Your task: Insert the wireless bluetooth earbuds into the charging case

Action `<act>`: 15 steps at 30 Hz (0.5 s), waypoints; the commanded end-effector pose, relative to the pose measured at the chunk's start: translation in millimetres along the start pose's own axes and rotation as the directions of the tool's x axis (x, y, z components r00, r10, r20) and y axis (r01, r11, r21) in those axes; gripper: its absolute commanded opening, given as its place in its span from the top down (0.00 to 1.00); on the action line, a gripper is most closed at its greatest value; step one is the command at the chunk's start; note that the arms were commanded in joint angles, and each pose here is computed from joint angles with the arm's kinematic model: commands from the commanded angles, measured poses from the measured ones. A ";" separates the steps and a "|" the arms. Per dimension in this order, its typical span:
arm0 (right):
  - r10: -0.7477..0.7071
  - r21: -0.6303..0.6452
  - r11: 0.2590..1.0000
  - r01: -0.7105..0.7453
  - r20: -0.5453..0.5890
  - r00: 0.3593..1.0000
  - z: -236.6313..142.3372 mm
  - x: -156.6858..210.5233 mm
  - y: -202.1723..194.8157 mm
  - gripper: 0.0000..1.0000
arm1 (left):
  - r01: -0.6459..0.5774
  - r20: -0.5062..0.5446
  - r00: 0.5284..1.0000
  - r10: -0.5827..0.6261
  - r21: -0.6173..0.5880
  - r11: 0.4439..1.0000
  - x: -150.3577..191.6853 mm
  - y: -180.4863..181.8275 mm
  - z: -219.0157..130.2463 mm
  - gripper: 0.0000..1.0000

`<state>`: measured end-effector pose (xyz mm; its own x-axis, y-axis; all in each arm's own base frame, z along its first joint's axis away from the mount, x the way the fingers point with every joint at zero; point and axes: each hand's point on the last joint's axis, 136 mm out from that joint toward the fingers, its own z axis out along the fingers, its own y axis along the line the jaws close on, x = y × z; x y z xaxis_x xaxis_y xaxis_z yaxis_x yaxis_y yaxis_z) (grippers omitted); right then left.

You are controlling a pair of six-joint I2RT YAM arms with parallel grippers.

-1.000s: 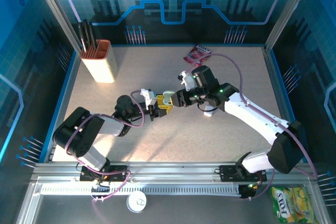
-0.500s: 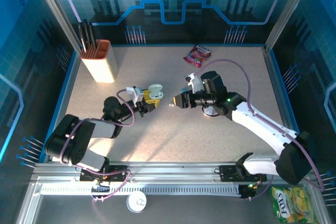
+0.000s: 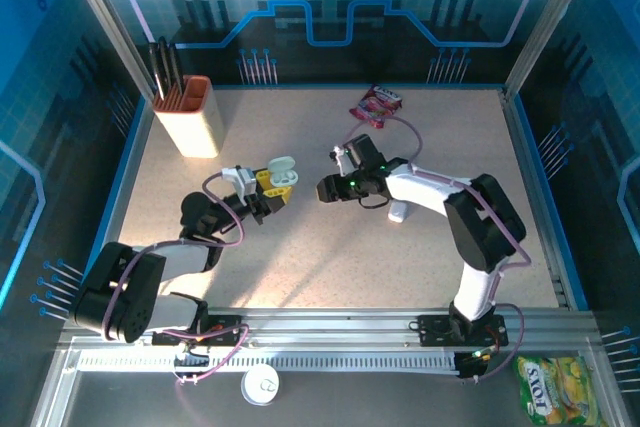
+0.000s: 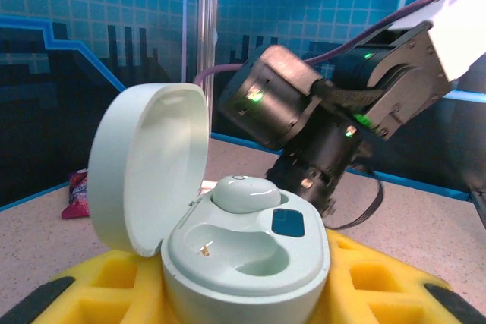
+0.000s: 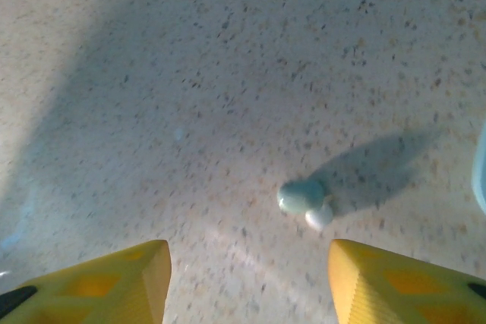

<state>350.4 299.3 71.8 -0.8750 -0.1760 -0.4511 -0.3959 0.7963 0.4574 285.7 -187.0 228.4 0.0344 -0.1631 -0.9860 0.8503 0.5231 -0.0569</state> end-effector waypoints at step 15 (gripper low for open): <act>-0.010 0.000 1.000 0.010 -0.100 0.995 44.7 15.1 -8.0 0.32 | 0.027 -0.006 1.000 -0.027 0.033 0.999 3.7 -3.6 -0.3 0.64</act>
<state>361.9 309.7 31.1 -0.8862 -0.2249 -0.4050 -0.4006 0.8113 0.4258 286.0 -188.5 222.7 0.0089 -0.1613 -0.9869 0.8554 0.5124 -0.0760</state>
